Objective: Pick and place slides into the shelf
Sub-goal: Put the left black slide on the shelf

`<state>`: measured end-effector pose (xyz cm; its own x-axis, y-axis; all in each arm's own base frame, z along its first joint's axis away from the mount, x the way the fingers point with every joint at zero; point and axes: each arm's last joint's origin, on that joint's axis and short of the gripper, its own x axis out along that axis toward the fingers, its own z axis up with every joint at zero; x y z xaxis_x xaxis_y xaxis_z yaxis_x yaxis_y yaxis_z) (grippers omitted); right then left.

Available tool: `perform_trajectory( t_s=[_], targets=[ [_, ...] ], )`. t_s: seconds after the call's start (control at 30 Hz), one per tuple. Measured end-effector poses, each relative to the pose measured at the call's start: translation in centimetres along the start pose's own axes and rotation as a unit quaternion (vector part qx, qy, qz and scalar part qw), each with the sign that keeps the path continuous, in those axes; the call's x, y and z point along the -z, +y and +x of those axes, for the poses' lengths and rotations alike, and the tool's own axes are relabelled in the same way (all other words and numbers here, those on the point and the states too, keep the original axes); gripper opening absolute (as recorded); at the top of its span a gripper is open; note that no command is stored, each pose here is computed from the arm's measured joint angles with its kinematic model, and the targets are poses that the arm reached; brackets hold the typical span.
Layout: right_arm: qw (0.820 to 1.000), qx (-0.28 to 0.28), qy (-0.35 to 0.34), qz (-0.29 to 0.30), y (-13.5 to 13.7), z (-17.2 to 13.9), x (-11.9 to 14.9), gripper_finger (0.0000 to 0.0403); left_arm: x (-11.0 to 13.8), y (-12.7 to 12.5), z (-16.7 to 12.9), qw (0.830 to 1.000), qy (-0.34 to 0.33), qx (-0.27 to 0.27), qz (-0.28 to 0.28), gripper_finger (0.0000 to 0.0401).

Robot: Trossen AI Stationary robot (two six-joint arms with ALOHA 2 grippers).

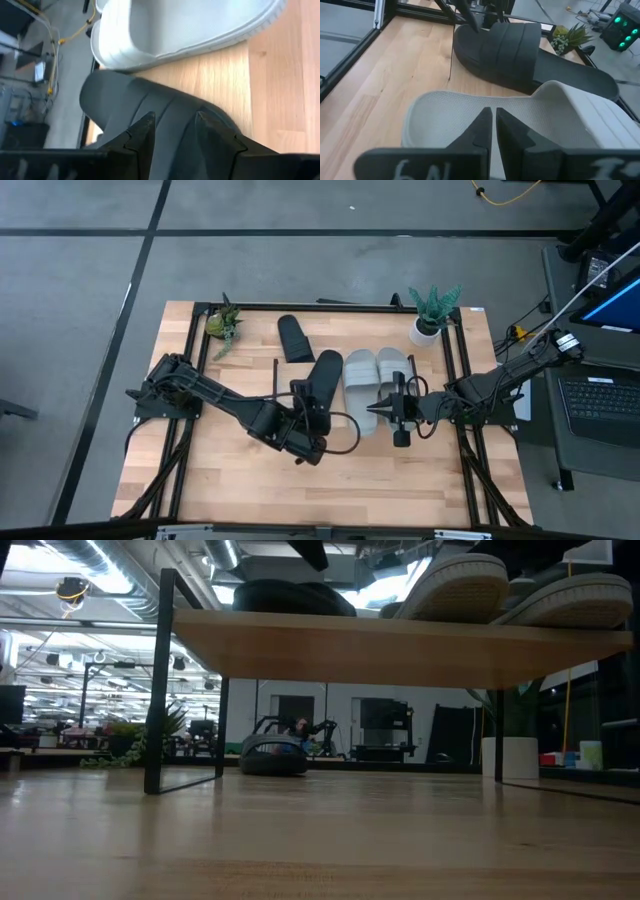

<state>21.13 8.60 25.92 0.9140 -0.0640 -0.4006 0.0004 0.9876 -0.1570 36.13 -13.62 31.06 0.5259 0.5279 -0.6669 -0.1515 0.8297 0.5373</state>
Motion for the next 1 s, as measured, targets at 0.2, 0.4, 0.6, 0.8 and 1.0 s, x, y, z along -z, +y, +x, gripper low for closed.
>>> perform_trajectory(
  t_s=[0.2, 0.4, 0.6, 0.8, 1.0],
  targets=[
    [1.0, -0.001, 0.0, 0.001, 0.0, 0.0, 0.0, 0.0028, 0.2, 0.1, 0.0, 0.999, 0.006, -0.002, 0.052, 0.0132],
    [1.0, -0.001, 0.0, 0.001, 0.0, 0.0, 0.0, 0.0028, 0.4, 1.0, -1.3, 0.997, 0.009, -0.024, 0.075, 0.0132],
    [1.0, -0.01, 0.002, 0.002, 0.1, 0.0, 0.0, 0.0028, -0.4, 3.2, -3.8, 0.996, 0.001, -0.045, 0.075, 0.0132],
    [1.0, -0.014, 0.002, 0.011, 0.1, 0.0, 0.0, 0.0028, -0.3, 6.2, -3.2, 0.996, 0.06, 0.053, 0.043, 0.0132],
    [1.0, -0.017, 0.004, 0.01, 0.1, 0.0, 0.1, 0.0028, -0.1, 10.0, -1.0, 0.992, 0.093, 0.072, 0.036, 0.0132]
  ],
)
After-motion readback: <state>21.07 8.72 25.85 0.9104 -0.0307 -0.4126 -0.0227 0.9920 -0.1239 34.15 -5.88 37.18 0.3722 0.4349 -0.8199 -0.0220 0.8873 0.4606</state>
